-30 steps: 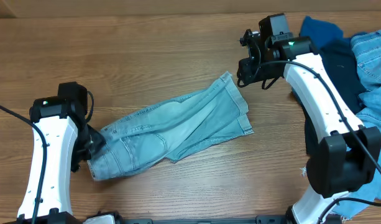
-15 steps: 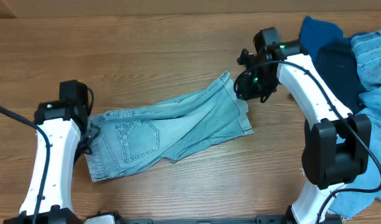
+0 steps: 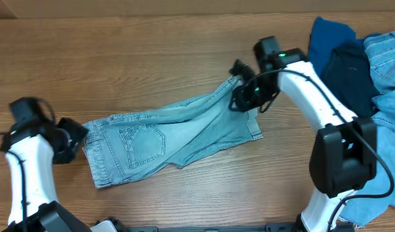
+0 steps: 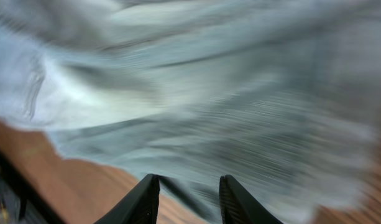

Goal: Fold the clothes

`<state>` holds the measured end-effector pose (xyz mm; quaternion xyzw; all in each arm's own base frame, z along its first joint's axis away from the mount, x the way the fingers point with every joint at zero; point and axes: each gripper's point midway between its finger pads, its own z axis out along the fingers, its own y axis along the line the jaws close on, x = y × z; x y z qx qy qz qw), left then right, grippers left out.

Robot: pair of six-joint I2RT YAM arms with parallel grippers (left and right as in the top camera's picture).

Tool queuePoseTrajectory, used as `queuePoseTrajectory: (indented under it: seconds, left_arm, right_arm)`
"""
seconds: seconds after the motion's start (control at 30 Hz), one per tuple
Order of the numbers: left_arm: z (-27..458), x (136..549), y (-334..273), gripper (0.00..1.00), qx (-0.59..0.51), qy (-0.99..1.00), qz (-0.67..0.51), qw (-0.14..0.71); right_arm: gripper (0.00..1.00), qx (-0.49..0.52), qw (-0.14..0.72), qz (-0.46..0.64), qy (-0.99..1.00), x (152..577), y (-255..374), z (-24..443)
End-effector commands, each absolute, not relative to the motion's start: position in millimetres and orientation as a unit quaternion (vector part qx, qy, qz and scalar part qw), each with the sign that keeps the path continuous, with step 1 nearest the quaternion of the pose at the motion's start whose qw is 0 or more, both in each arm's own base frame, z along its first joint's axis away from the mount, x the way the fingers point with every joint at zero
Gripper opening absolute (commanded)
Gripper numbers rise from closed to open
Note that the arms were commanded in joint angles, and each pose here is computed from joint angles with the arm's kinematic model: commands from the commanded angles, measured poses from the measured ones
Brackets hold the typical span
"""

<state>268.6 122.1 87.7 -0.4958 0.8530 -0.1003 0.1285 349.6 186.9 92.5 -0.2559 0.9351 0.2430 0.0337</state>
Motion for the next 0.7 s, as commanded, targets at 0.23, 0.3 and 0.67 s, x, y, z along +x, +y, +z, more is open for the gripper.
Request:
queuePoseTrajectory:
  seconds: [0.23,0.3,0.67]
  left_arm:
    - [68.7,251.3,149.7,0.58,-0.531,0.832,-0.118,0.109]
    - [46.2,255.3,151.0,0.53,-0.534,0.832,-0.126,0.084]
    - [1.5,277.6,138.1,0.54,-0.53,0.821,-0.205,0.051]
  right_arm:
    - [0.32,-0.457,0.047,0.295,0.838,247.7,363.0,104.3]
    - [0.31,-0.464,0.082,0.303,0.828,242.6,395.3,107.5]
    - [0.28,-0.452,0.054,0.296,0.84,246.2,425.0,22.8]
